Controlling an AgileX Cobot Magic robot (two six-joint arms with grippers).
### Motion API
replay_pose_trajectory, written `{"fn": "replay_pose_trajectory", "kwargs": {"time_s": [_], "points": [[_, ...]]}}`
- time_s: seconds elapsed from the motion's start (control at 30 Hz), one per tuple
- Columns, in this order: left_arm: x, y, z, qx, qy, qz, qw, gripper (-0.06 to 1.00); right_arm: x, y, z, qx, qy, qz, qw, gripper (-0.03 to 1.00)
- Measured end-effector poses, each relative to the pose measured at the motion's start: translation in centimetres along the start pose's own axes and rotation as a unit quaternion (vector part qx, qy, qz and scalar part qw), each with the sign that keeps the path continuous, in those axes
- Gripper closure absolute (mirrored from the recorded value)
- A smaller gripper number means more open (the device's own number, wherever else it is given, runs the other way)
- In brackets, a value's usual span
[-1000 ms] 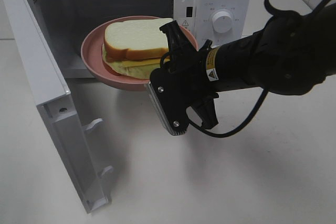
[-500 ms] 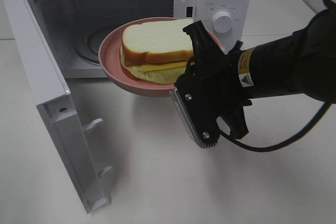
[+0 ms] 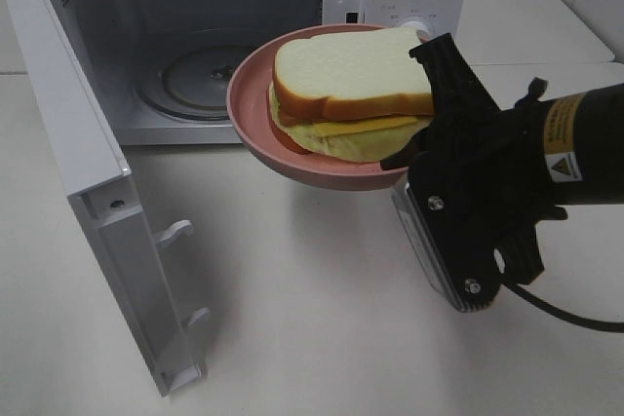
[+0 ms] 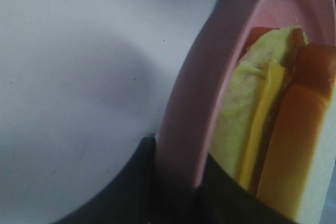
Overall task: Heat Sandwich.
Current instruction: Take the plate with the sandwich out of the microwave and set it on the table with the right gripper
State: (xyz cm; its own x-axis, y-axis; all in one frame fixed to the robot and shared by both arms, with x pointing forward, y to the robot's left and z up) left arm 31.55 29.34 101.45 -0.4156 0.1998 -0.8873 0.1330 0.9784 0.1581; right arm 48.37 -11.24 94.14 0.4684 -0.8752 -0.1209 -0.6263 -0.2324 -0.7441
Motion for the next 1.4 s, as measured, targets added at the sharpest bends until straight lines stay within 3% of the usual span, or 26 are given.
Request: {"fn": "replay_pose_trajectory", "kwargs": {"time_s": [0.5,0.73,0.97,1.2,1.4], "points": [[0.0,0.0,0.0,0.000,0.000,0.000,1.000,-0.05,1.9,2.6,-4.6,0.010,0.025,0.006,1.000,0.80],[0.0,0.0,0.0,0.000,0.000,0.000,1.000,-0.05,3.0,4.9,-6.6,0.008,0.038,0.025,0.999,0.80],[0.0,0.0,0.0,0.000,0.000,0.000,1.000,-0.05,3.9,6.3,-7.8,0.002,0.055,0.071,0.996,0.80],[0.0,0.0,0.0,0.000,0.000,0.000,1.000,-0.05,5.0,8.2,-8.0,-0.029,0.083,0.099,0.991,0.80],[0.0,0.0,0.0,0.000,0.000,0.000,1.000,-0.05,5.6,8.3,-8.2,-0.026,0.101,0.130,0.986,0.80]]}}
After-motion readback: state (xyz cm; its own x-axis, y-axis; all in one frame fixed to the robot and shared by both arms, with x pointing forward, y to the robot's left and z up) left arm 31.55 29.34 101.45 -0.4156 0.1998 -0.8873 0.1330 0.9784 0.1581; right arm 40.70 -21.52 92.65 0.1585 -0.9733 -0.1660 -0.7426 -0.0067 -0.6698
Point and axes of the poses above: a point on each arm's last joint axis where the gripper is mounted, z pointing out along that axis toward the gripper, y along the wrist's bending axis when the last joint is at zero, x = y × z, the point moved 9 cm from there along z, pointing out along that axis toward the gripper, and after that the axes turned 11 degrees about z, right-handed, at the moved point
